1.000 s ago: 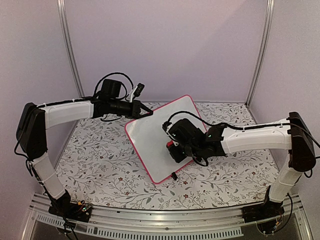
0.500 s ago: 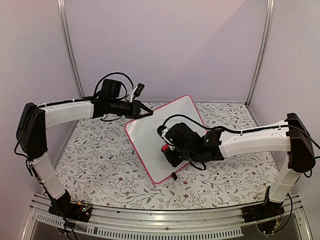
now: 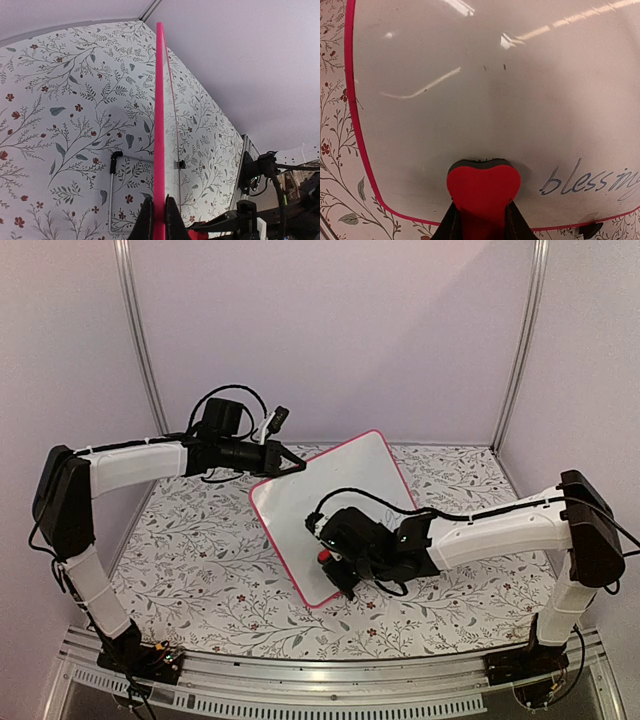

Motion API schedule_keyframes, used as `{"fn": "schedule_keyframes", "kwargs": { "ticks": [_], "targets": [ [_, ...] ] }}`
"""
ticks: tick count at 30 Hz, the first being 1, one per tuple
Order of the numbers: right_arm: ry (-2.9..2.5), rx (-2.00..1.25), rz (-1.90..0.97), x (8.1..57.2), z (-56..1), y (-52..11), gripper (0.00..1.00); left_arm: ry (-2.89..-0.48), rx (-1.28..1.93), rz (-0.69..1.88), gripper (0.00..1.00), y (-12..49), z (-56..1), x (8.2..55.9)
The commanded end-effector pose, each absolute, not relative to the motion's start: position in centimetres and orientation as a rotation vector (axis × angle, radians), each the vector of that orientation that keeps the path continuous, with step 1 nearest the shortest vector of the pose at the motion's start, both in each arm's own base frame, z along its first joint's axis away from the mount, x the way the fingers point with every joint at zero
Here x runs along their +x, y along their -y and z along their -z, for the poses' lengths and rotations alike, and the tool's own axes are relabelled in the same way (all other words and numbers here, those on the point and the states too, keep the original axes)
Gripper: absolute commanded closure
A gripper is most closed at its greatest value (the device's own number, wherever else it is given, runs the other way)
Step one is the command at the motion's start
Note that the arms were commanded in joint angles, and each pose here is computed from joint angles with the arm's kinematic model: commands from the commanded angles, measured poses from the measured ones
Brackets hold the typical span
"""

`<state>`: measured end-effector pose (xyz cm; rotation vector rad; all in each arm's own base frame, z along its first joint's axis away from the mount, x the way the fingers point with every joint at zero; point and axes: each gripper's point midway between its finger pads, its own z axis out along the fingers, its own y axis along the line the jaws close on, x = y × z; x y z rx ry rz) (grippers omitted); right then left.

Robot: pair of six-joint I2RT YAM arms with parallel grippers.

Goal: Erase the whiteboard
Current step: Erase the whiteboard at the center of the board.

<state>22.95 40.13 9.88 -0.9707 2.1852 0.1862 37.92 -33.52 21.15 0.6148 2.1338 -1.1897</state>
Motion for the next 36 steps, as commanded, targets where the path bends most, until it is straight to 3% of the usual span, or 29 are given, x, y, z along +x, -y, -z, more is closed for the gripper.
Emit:
{"fn": "schedule_keyframes", "kwargs": {
  "ticks": [1,11,22,36],
  "targets": [
    [-2.255,-0.977,-0.13,22.1,-7.5,-38.7,1.0,-2.182,0.64,1.121,1.0,34.1,-18.9,37.8],
    [-2.274,-1.019,-0.076,20.8,-7.2,-38.0,1.0,-2.182,0.64,1.121,1.0,34.1,-18.8,37.9],
    [-2.086,-0.754,-0.057,26.6,-18.8,-36.4,1.0,-2.187,0.64,1.121,1.0,34.2,-18.7,37.8],
    [-2.12,-0.787,-0.061,28.7,-15.9,-38.0,1.0,-2.174,0.642,1.122,1.0,34.1,-19.3,37.7]
  ]
}}
